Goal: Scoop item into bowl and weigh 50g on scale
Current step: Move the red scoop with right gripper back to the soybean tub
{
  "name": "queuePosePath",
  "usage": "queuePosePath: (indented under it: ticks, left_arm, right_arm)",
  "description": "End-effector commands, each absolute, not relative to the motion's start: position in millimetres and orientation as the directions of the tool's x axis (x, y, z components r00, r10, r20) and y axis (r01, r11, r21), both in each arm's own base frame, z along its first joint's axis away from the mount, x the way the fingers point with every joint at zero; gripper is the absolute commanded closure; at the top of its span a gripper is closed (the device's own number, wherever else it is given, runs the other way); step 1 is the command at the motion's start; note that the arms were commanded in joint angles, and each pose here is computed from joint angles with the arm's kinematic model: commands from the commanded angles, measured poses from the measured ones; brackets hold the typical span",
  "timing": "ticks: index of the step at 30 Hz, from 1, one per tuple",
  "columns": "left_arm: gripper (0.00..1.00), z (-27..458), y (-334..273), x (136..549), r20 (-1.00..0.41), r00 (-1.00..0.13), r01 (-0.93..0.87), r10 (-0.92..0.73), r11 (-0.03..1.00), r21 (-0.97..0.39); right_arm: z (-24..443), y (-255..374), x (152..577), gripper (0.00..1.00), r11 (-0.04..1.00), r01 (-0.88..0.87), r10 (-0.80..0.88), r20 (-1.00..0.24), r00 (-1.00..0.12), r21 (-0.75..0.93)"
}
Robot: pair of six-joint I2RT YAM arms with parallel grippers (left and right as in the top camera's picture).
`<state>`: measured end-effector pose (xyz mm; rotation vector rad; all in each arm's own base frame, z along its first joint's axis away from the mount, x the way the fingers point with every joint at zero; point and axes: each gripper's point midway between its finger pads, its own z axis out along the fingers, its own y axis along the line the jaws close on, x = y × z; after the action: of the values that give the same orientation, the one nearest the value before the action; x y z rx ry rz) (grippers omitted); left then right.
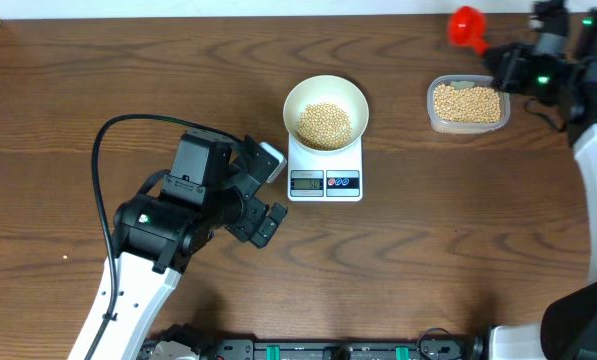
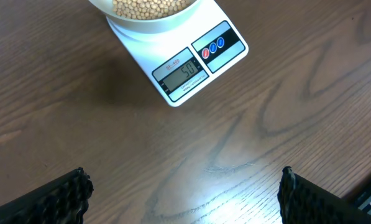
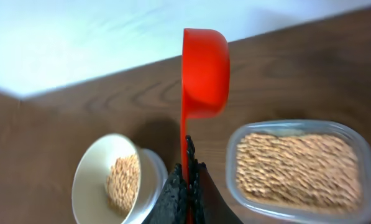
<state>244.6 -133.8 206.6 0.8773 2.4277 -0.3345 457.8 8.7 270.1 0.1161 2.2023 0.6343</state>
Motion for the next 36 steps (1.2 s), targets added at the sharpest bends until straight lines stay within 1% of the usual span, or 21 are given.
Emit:
queuePosePath:
  ticks: [1,3,4,6,9,11,13,17,19,24,27,29,36]
  left_arm:
    - [0.02,202,-134,244,-0.548,-0.658,0.645,0.516,0.762,-0.057]
    - [0.02,202,-134,244,-0.547,-0.659,0.645,0.516,0.762,-0.057]
    - [0.02,202,-134,244,-0.547,-0.659,0.645,0.516,0.762,-0.057]
    - [0.02,202,-134,244,-0.547,-0.659,0.645,0.516,0.762,-0.057]
    - [0.02,202,-134,244,-0.547,-0.659,0.645,0.516,0.762,-0.057]
    - [0.02,202,-134,244,-0.547,-0.659,0.645,0.516,0.762,-0.057]
    - [0.02,202,-134,244,-0.547,-0.659,0.645,0.516,0.762,-0.057]
    - [0.02,202,-134,244,-0.547,-0.659,0.645,0.516,0.762,-0.057]
    - [0.02,202,-134,244,-0.548,-0.658,0.645,0.516,0.762,-0.057]
    - [0.02,202,-134,244,-0.548,-0.658,0.645,0.516,0.762,-0.057]
    - [0.02,202,-134,244,-0.547,-0.658,0.645,0.517,0.762,-0.057]
    - [0.02,202,-134,244,-0.547,-0.659,0.645,0.516,0.762,-0.057]
    - [0.02,202,-134,244,-0.547,-0.659,0.645,0.516,0.762,-0.057]
  right_arm:
    - [290,-18,455,0.99,0.794,0.013,0.484,-0.618,-0.620,0.608]
    - [288,-33,453,0.99,0.746,0.099,0.570,-0.555,-0.606,0.658]
    - [284,-43,449,0.98,0.702,0.167,0.632,-0.498,-0.594,0.693]
    - [277,-53,443,0.98,0.646,0.256,0.699,-0.422,-0.577,0.720]
    - [257,-68,432,0.98,0.580,0.420,0.782,-0.331,-0.529,0.698]
    - [247,-73,427,0.98,0.536,0.497,0.821,-0.283,-0.496,0.683]
    - [242,-70,428,0.98,0.516,0.517,0.832,-0.257,-0.491,0.683]
    - [232,-59,435,0.99,0.530,0.524,0.823,-0.253,-0.509,0.667]
    - [223,-58,440,0.98,0.515,0.555,0.837,-0.244,-0.490,0.653]
    - [204,-46,470,0.99,0.495,0.548,0.847,-0.232,-0.479,0.674]
    - [188,-39,482,0.99,0.478,0.561,0.853,-0.205,-0.480,0.676]
    - [179,-37,483,0.99,0.455,0.585,0.864,-0.173,-0.473,0.671]
    - [167,-37,474,0.99,0.436,0.636,0.874,-0.130,-0.468,0.637]
